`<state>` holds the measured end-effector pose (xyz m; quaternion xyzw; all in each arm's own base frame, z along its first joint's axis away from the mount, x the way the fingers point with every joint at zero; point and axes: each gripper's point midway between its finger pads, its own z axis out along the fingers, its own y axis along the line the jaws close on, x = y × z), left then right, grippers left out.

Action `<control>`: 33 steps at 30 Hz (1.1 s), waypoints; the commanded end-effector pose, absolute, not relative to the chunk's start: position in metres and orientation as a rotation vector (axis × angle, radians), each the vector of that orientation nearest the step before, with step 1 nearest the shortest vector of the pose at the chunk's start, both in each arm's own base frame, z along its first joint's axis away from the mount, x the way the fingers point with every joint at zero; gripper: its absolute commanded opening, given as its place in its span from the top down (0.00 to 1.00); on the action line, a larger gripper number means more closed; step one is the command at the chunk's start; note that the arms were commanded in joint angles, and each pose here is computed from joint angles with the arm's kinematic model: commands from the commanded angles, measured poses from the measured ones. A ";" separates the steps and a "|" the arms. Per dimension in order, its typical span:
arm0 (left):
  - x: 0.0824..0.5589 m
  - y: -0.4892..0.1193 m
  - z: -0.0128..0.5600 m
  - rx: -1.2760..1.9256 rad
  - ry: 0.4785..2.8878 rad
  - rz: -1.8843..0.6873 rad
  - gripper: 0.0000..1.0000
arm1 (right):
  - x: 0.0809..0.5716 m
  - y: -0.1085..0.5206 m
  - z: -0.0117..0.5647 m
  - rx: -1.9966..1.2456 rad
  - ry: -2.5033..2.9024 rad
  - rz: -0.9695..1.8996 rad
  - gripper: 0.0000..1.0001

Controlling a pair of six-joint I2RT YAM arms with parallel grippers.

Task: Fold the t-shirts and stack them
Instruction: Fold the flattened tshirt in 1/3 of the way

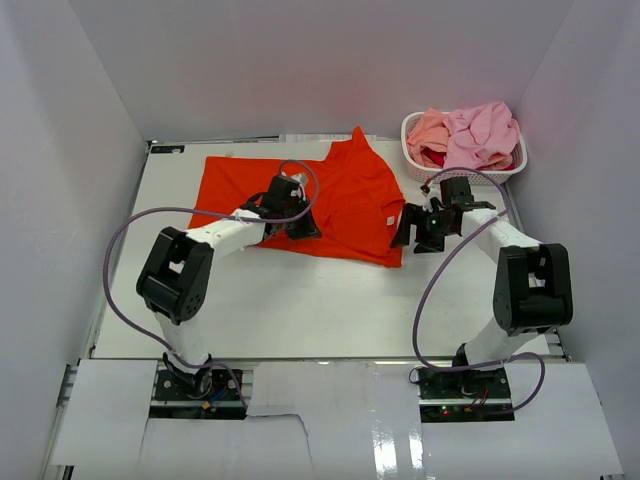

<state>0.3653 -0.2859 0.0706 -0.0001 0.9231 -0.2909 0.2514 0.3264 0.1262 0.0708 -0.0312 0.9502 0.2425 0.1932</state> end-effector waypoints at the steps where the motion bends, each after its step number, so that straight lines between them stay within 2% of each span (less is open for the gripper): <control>1: 0.383 -0.268 0.141 -0.025 2.385 -0.787 0.99 | 0.319 0.143 0.073 -0.049 2.617 0.916 0.16; 5: 0.395 -0.209 0.149 -0.207 2.393 -1.014 0.97 | 0.320 0.149 0.071 -0.020 2.586 1.008 0.16; 8: 0.406 -0.130 0.141 -0.409 2.373 -0.924 0.94 | 0.319 0.154 0.070 -0.014 2.575 1.065 0.15; 9: 0.413 -0.088 0.141 -0.525 2.339 -0.880 0.90 | 0.319 0.155 0.068 -0.014 2.571 1.081 0.15; 10: 0.412 -0.070 0.139 -0.581 2.334 -0.854 0.78 | 0.319 0.157 0.068 -0.015 2.567 1.093 0.16; 12: 0.411 -0.031 0.139 -0.686 2.319 -0.812 0.70 | 0.318 0.159 0.063 -0.004 2.564 1.120 0.17; 14: 0.412 -0.007 0.138 -0.748 2.326 -0.772 0.64 | 0.314 0.161 0.057 0.013 2.573 1.143 0.19; 24: 0.400 0.047 0.119 -0.880 2.336 -0.710 0.63 | 0.306 0.153 0.037 0.046 2.608 1.074 0.21; 25: 0.397 0.052 0.114 -0.908 2.341 -0.688 0.57 | 0.306 0.150 0.035 0.051 2.612 1.049 0.21; 27: 0.394 0.057 0.106 -0.941 2.348 -0.675 0.54 | 0.308 0.148 0.035 0.053 2.612 1.028 0.23; 33: 0.386 0.073 0.087 -1.056 2.320 -0.719 0.51 | 0.311 0.143 0.030 0.066 2.622 0.973 0.55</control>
